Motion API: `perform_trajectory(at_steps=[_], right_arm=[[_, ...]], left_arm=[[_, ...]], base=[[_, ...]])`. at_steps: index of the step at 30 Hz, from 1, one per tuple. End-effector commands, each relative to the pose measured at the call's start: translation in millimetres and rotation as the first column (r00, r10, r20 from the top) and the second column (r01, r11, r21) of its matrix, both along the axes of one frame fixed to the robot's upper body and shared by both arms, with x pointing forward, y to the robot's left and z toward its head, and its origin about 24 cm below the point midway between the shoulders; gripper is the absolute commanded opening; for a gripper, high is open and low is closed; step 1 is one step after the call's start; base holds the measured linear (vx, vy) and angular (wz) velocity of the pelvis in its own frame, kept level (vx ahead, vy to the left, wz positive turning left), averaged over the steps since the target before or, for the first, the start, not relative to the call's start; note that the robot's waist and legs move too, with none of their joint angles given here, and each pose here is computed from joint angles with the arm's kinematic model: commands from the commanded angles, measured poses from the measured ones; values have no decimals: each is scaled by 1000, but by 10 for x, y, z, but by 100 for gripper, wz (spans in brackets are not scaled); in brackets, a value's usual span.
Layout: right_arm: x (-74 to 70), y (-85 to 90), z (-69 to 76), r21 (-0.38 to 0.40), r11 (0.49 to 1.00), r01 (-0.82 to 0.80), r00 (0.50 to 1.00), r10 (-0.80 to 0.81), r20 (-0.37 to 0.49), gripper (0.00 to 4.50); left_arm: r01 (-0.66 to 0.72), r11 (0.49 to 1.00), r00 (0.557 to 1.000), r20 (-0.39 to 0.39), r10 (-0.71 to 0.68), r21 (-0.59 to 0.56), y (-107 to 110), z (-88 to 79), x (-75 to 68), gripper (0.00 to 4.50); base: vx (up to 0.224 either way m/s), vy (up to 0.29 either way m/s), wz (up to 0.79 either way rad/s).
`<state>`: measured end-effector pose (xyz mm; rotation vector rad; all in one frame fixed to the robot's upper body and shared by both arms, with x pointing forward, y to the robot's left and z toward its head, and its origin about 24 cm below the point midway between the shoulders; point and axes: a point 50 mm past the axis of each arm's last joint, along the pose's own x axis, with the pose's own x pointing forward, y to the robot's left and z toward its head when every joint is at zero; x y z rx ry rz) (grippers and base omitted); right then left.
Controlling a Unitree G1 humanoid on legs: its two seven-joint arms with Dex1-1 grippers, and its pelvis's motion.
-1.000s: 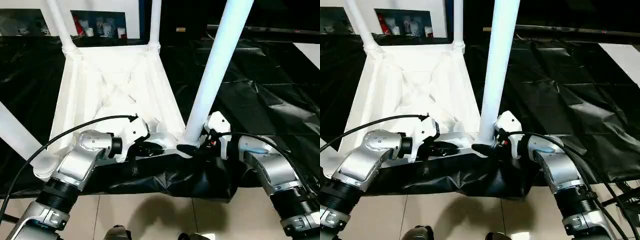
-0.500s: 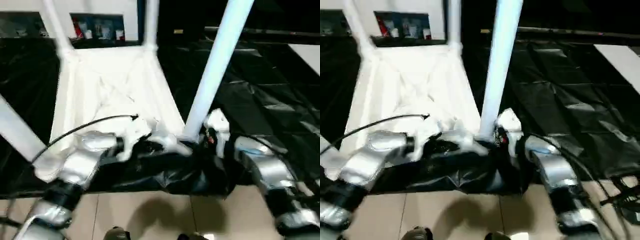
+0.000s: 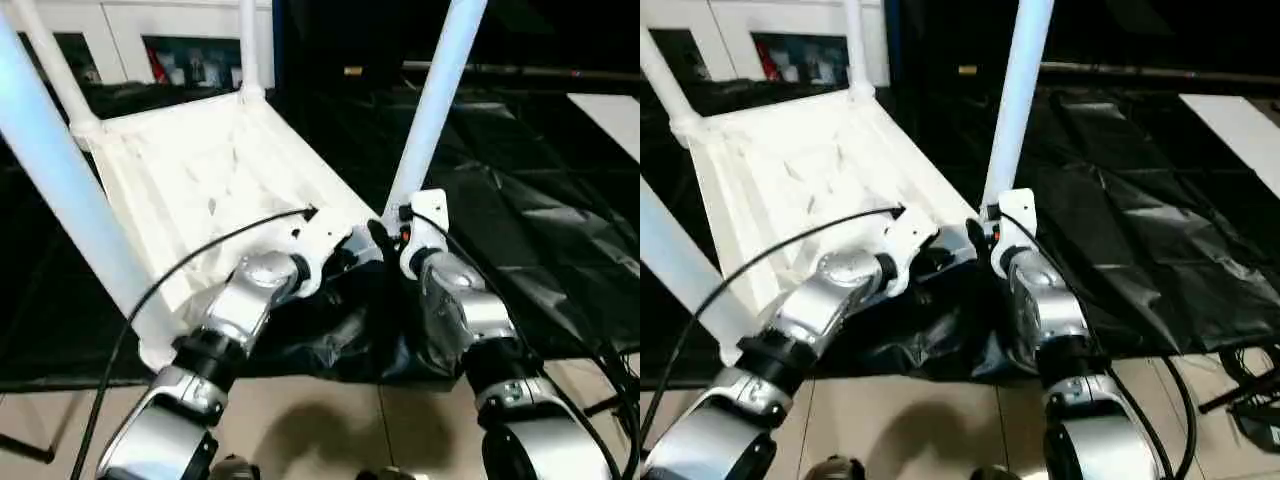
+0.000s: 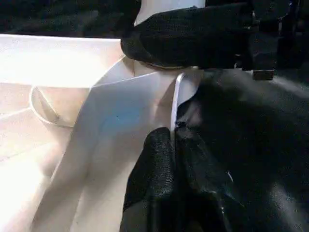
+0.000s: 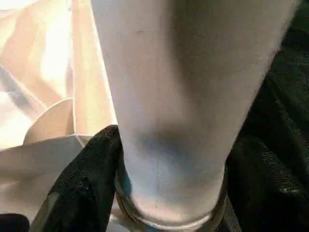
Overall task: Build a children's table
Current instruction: Rotate leg to tighten
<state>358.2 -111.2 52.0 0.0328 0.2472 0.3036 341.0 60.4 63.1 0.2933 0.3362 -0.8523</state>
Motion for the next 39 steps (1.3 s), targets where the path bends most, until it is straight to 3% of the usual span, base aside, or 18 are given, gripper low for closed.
perform_trajectory(at_steps=[1,4,7,11,13,15,23,29,34,39], right_arm=[[-140,343,-183,54,987,-151,985,155,-76,344],[-91,252,-70,54,983,-174,985,174,-10,382],[-103,69,54,13,958,-288,957,287,55,382],[-127,-5,70,-32,940,-340,938,341,60,382],[-190,-149,69,-117,895,-430,898,437,44,382],[-275,-252,70,-154,838,-524,847,531,11,382],[-405,-337,115,-138,746,-652,755,656,-19,382],[-446,-356,131,-116,716,-688,723,690,-28,382],[-464,-357,123,-105,710,-696,716,697,-32,313],[-479,-356,122,-91,708,-700,713,701,-29,279]], left_arm=[[-108,994,993,57,108,0,78,61,94,0],[4,1000,998,57,-4,-8,88,56,26,0],[129,991,990,49,-128,-16,168,48,-68,0],[176,984,984,44,-175,-18,203,40,-106,0],[277,960,961,35,-275,-34,262,46,-193,0],[343,938,939,17,-343,-54,325,66,-261,0],[417,902,907,-9,-420,-109,483,119,-362,0],[418,902,906,-23,-422,-108,562,108,-388,0],[419,901,905,-29,-424,-113,574,104,-405,0],[421,899,903,-37,-428,-117,577,94,-421,0]], base=[[0,0,0],[0,0,0],[0,0,0],[0,0,0],[0,0,0],[0,0,0],[0,0,0],[0,0,0],[0,0,0],[0,0,0]])
